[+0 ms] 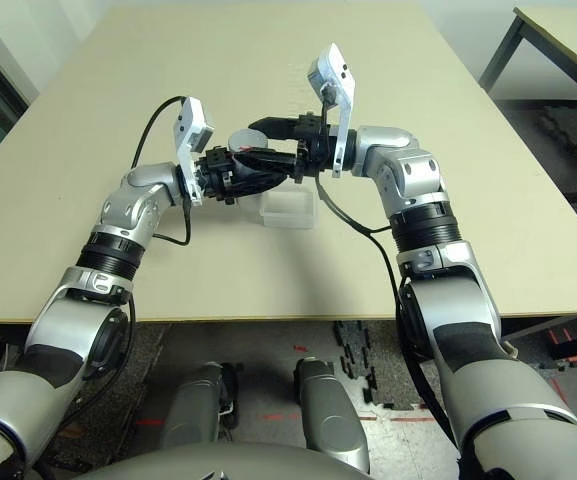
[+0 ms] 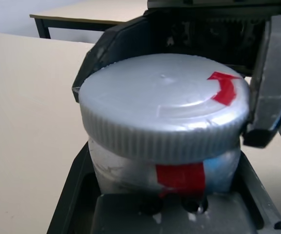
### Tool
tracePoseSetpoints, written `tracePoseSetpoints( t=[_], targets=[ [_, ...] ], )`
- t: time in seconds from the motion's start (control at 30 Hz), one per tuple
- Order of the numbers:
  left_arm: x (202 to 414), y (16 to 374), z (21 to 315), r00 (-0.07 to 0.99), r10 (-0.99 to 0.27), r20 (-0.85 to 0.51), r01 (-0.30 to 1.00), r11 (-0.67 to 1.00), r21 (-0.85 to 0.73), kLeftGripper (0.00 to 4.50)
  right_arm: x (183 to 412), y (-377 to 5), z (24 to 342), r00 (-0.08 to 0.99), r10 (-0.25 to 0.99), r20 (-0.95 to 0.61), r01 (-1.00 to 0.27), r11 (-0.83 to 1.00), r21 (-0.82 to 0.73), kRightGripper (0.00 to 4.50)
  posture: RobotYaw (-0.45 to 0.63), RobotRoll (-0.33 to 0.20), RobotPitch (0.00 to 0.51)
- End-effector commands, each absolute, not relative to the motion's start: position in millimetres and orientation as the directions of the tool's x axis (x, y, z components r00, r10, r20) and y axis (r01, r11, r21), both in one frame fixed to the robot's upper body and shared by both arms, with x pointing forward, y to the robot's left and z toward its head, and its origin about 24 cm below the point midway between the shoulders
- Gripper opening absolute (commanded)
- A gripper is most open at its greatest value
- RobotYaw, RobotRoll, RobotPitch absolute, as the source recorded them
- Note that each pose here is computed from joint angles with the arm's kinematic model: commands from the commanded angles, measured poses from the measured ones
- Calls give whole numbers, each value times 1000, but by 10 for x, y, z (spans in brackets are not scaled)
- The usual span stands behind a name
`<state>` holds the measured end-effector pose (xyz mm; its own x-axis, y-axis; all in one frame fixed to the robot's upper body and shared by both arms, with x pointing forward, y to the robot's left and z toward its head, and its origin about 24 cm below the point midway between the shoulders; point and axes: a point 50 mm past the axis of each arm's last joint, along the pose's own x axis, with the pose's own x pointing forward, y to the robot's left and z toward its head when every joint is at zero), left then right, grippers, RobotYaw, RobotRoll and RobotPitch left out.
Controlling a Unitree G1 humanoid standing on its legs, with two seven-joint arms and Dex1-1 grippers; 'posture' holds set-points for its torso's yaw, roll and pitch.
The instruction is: Pour the medicine from the bottle into the box.
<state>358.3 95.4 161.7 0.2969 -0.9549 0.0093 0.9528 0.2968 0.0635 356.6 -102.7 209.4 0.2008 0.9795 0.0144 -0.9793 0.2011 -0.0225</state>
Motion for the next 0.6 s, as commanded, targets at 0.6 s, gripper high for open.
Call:
tracePoseSetpoints(
  t=[0.6],
  targets=[
    [3532, 929, 1594, 252, -968, -19, 967, 251, 53, 2651, 3442, -860, 2241, -272, 962, 8, -945, -266, -189, 2577, -156, 0, 123]
  ],
)
